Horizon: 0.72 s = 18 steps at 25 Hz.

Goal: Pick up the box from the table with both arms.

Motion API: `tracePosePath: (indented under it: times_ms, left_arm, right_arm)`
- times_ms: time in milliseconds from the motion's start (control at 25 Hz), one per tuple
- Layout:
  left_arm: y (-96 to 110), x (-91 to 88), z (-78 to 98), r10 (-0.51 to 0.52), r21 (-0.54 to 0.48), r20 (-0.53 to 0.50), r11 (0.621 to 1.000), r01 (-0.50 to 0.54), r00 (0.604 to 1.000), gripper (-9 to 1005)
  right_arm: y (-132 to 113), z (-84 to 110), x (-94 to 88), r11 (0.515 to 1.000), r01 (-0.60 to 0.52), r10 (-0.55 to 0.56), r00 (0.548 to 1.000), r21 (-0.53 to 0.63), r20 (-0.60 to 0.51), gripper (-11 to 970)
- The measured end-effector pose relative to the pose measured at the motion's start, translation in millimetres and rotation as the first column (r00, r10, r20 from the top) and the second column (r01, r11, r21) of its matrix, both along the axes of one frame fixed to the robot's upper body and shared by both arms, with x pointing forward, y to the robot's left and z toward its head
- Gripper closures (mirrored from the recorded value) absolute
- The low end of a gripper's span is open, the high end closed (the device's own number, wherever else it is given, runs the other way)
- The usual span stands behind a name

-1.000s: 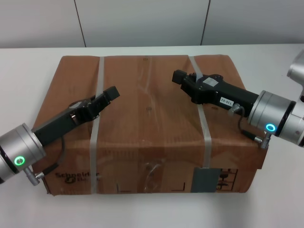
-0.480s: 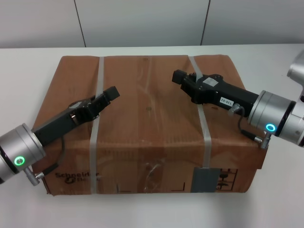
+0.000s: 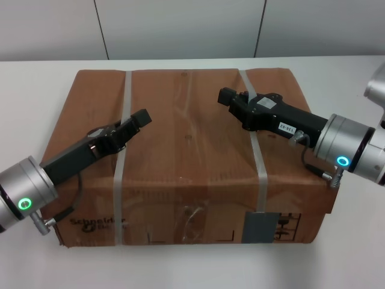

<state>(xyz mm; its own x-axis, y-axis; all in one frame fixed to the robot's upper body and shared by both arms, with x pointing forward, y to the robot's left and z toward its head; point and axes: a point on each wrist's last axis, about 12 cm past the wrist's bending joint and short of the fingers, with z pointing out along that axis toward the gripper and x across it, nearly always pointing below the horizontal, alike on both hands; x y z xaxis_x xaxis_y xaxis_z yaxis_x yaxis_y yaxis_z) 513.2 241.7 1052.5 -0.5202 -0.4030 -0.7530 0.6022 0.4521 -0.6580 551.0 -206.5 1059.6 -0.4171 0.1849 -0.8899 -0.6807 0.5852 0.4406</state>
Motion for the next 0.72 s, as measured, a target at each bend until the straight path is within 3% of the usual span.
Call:
tracePosePath:
  times_ms: [720]
  left_arm:
    - [1.2,0.3,-0.3,0.009,0.001,0.002,1.0,-0.009,1.0,939]
  right_arm:
    - [0.4,0.0,0.0,1.0,0.001,-0.001,1.0,0.002,0.0,906]
